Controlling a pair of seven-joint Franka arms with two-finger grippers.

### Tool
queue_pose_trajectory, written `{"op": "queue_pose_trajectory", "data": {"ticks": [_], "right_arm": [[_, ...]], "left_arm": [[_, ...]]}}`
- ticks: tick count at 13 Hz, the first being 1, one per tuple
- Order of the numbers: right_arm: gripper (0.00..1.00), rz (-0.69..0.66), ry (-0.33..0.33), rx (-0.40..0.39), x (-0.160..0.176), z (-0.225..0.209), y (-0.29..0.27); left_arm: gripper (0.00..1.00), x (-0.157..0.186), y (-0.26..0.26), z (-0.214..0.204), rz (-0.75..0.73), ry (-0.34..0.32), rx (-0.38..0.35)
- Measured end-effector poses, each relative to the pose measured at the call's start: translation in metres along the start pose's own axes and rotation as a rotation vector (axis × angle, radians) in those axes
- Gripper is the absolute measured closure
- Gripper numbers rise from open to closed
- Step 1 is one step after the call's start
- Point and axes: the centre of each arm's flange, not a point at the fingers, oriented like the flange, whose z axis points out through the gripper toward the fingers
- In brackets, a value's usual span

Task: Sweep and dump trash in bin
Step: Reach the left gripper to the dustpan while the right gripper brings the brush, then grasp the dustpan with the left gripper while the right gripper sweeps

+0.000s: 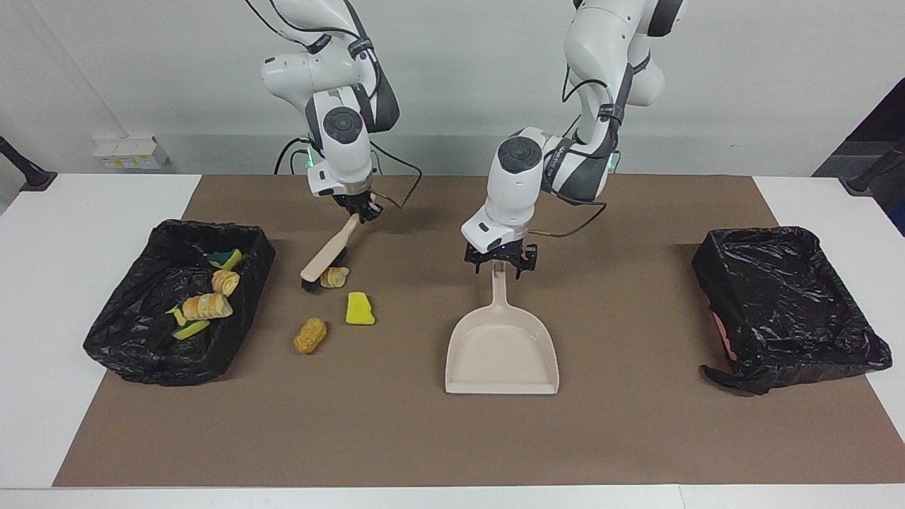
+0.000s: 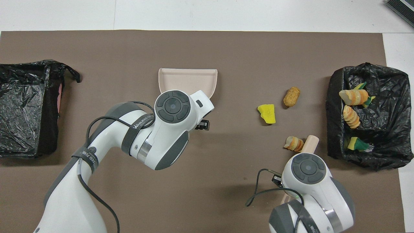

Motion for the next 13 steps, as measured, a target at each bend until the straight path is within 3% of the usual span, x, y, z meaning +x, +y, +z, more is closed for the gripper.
{"op": "queue_pose_trajectory", "data": {"ticks": [1,5,6,10,13], "right_arm": [[0.74,0.001,0.003,0.018,0.008,-0.006,-0.01],[0.74,0.033,-0.039,0.117,0.042,-0.027,-0.06],[0.74,0.028,-0.041,0.13,0.048,-0.031,-0.071],[0.74,-0.07,-0.021,0.16,0.042,-0.046,-0.109],[0.74,-0.14,-0.023,0.167,0.049,-0.075,-0.127]], "left_arm": [[0.07,0.0,0.0,0.006,0.001,-0.002,0.001],[0.59,0.003,0.0,0.011,0.0,0.012,-0.005],[0.67,0.003,-0.001,0.01,0.004,0.016,-0.005],[0.67,0.014,-0.015,0.001,0.041,0.036,-0.003],[0.67,0.031,-0.061,-0.019,0.18,0.058,0.007]]}}
